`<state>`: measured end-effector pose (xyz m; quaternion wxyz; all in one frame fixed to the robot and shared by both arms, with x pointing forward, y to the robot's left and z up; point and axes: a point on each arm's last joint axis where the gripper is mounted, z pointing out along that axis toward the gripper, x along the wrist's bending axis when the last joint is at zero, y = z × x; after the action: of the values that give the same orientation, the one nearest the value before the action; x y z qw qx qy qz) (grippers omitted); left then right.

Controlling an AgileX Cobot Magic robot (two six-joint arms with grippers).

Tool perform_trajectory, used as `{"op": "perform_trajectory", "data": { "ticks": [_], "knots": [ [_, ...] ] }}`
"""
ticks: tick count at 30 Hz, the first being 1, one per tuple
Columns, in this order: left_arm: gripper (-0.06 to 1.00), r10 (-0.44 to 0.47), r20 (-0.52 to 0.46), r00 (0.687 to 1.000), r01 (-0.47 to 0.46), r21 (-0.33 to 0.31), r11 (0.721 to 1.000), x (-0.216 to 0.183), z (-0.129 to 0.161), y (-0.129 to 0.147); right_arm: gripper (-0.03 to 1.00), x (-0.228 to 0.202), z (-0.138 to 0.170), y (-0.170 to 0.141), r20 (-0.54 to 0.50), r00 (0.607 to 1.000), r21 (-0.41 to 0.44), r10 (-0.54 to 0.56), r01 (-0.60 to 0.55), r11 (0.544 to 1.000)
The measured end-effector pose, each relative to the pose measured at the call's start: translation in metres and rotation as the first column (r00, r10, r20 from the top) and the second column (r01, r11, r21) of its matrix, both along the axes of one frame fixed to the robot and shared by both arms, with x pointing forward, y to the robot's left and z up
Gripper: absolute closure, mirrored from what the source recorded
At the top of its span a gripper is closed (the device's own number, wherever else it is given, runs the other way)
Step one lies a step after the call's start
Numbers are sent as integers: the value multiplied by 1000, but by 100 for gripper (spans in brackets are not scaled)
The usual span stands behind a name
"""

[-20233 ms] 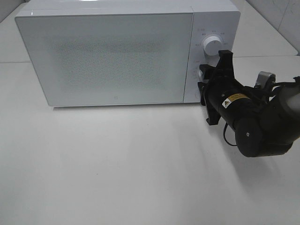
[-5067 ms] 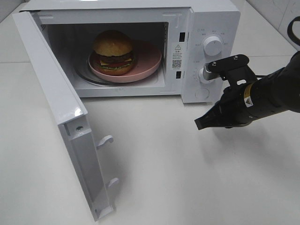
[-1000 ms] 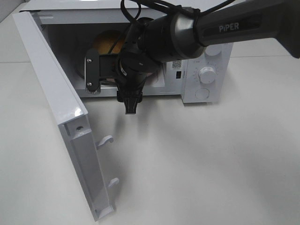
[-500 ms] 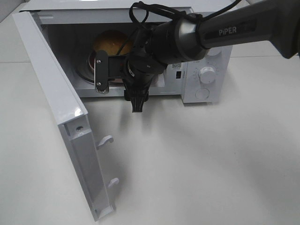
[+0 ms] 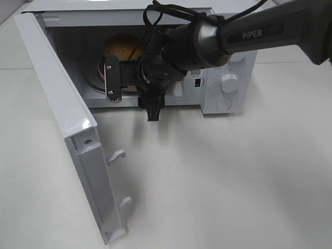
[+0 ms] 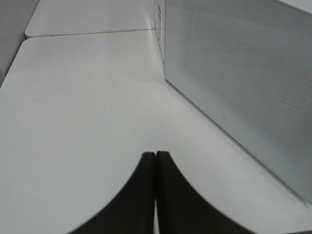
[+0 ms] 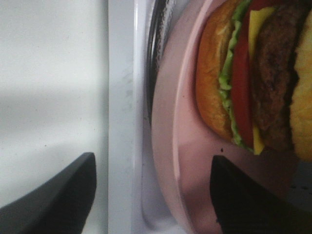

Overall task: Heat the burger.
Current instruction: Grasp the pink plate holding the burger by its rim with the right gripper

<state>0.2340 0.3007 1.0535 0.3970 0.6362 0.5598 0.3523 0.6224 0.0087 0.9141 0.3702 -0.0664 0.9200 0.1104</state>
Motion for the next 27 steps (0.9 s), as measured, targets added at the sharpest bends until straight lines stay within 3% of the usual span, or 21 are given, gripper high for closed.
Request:
{"op": "perform_trajectory", "data": {
  "ticks": [10, 17, 20, 21, 22, 23, 25, 26, 27],
  "knots": [
    [94, 0, 0, 1000, 0, 0, 1000, 0, 0, 0, 30, 1, -22, 2, -24, 1000, -23, 16, -16, 1000],
    [94, 0, 0, 1000, 0, 0, 1000, 0, 0, 0, 37, 5, -23, 6, -25, 1000, 18, -11, 12, 1000],
    [94, 0, 0, 1000, 0, 0, 1000, 0, 0, 0, 45, 7, -21, 7, -20, 1000, 30, -19, 20, 999],
    [94, 0, 0, 1000, 0, 0, 1000, 0, 0, 0, 53, 8, -19, 8, -16, 1000, 35, -20, 21, 999],
    [94, 0, 0, 1000, 0, 0, 1000, 0, 0, 0, 53, 8, -19, 8, -16, 1000, 35, -20, 21, 999],
    [94, 0, 0, 1000, 0, 0, 1000, 0, 0, 0, 62, 8, -17, 8, -10, 1000, 34, -19, 20, 999],
    [94, 0, 0, 1000, 0, 0, 1000, 0, 0, 0, 67, 9, -17, 8, -8, 1000, 33, -19, 20, 999],
    [94, 0, 0, 1000, 0, 0, 1000, 0, 0, 0, 76, 9, -16, 9, -3, 1000, 29, -17, 17, 999],
    [94, 0, 0, 1000, 0, 0, 1000, 0, 0, 0, 76, 9, -16, 9, -3, 1000, 29, -17, 17, 999]
  ]
}}
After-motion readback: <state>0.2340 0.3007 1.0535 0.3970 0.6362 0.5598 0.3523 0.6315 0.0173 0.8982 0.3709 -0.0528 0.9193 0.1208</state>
